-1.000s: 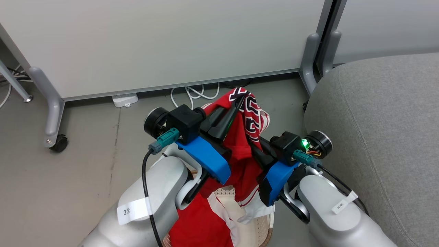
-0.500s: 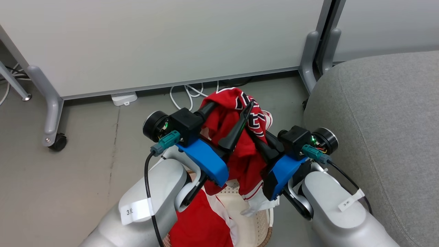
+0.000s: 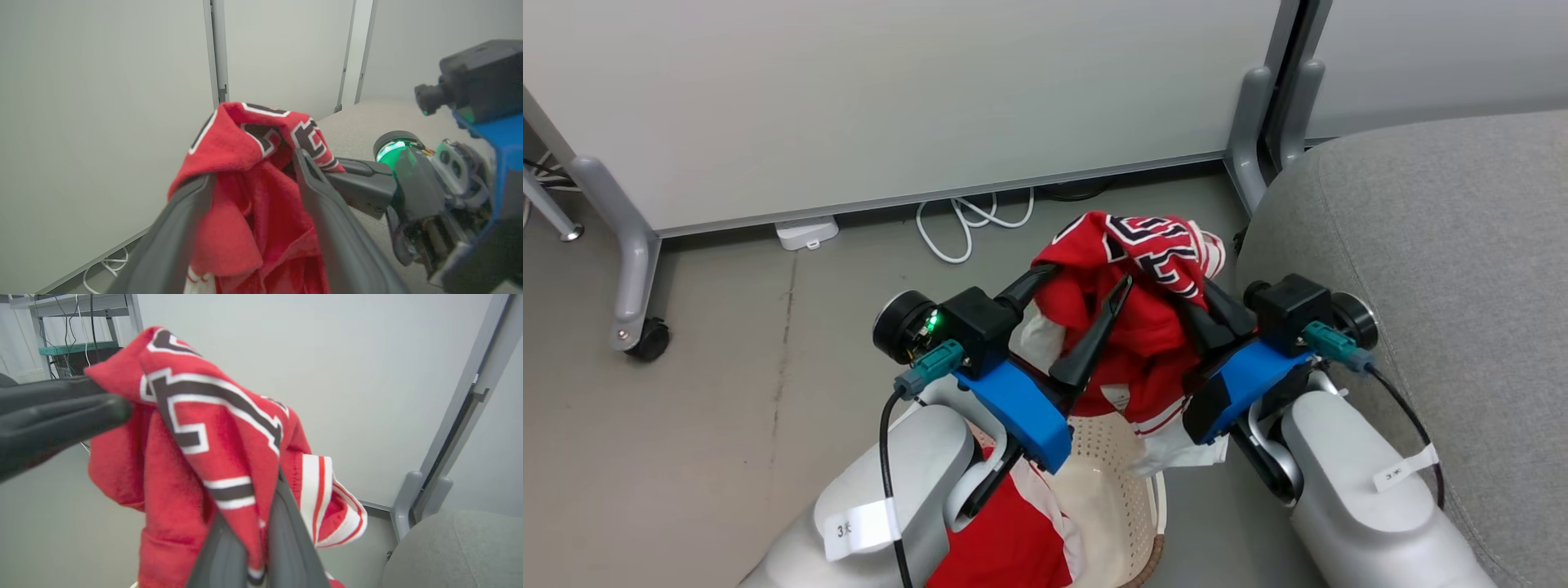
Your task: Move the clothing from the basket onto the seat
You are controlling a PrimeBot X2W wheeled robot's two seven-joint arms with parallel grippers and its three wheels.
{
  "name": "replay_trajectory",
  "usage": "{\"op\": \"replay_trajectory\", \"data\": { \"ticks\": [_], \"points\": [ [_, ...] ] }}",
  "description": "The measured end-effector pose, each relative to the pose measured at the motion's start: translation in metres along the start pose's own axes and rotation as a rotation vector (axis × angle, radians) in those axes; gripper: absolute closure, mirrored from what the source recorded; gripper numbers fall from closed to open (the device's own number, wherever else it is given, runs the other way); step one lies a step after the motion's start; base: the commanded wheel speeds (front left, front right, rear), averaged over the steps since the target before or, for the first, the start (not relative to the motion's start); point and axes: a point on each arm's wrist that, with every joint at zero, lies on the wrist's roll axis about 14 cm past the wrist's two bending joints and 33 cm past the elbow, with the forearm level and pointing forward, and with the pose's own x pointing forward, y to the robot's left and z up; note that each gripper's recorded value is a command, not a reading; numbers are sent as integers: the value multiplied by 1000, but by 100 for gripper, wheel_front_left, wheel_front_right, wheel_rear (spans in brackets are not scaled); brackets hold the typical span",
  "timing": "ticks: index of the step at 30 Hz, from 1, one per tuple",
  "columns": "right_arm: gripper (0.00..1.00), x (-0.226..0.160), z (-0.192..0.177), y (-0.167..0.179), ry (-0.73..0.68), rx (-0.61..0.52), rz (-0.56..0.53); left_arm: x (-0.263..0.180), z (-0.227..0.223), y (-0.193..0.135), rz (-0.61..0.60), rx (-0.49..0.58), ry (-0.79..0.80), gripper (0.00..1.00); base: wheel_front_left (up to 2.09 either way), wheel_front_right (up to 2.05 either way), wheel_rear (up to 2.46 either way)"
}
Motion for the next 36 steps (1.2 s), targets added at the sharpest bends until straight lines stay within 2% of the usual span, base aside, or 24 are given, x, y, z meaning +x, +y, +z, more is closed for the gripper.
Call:
{"op": "replay_trajectory", "data": {
  "ticks": [9,22,30,36],
  "points": [
    [100,-28,5,-63,-30,-5,-180,12,-16,-19,-72,-4,26,0,0,0,0],
    [100,-110,1,-132,-27,-29,-440,44,-28,-65,-240,-12,22,0,0,0,0],
    [100,-166,-7,-155,-5,-23,-597,59,-42,-99,-357,-27,33,0,0,0,0],
    [100,-195,-14,-159,14,-10,-673,66,-48,-117,-409,-42,38,0,0,0,0]
  ]
}}
